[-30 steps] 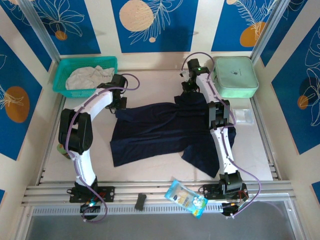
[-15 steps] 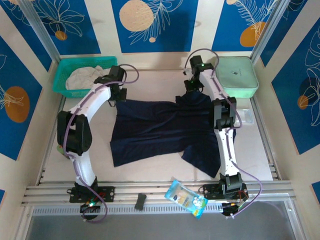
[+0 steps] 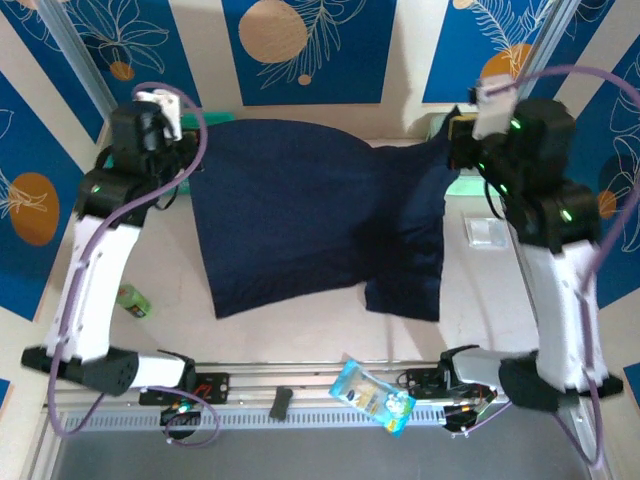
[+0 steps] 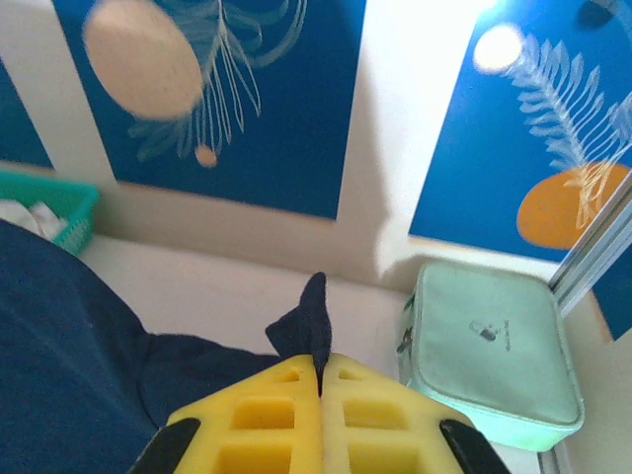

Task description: Fold and stack the t-shirts

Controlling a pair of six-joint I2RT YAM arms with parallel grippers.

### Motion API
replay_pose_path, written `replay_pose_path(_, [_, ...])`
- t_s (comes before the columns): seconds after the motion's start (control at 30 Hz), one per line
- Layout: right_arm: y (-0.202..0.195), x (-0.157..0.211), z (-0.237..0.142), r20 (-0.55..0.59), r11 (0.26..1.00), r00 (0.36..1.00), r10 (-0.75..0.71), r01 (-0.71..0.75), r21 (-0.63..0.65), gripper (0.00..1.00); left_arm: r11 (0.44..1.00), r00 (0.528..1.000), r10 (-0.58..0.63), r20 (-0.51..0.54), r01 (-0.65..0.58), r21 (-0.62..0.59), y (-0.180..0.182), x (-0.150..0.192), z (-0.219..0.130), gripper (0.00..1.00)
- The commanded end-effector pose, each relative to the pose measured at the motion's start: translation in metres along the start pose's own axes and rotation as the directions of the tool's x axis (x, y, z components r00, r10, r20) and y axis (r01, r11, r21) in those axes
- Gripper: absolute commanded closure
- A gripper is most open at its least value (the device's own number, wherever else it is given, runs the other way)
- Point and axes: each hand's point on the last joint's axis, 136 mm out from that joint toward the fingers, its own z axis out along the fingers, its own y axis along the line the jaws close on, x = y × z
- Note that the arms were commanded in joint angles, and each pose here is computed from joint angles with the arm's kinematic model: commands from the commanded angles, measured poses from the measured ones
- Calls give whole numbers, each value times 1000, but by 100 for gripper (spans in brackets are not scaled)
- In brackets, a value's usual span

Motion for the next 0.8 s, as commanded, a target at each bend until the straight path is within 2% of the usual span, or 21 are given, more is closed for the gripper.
replay_pose_path(0.0, [-1,-11,-44,71,999,997,40,-40,-7,100,999,996,8,90,-11,34,3,-16,-53,100])
replay_pose_path(0.2, [1,-64,-168,311,993,946,89,-59,-104,100,999,954,-26,299,12,48,21,-46,-154,100])
replay_pose_path(0.33, [-1,-88,-227,442,989,891,108,-51,-137,100,998,904,-47,424,29,50,34,-59,-215,100])
replay_pose_path(0.53, [-2,-106,-268,559,986,819,130,-48,-159,100,998,828,-57,557,53,23,54,-69,-282,100])
replay_pose_path(0.67, [-6,-116,-279,609,989,784,120,-43,-139,100,998,805,-50,591,61,1,61,-72,-300,100])
replay_pose_path(0.77, [-12,-124,-275,625,995,776,90,-36,-98,100,998,801,-35,597,63,-26,65,-76,-299,100])
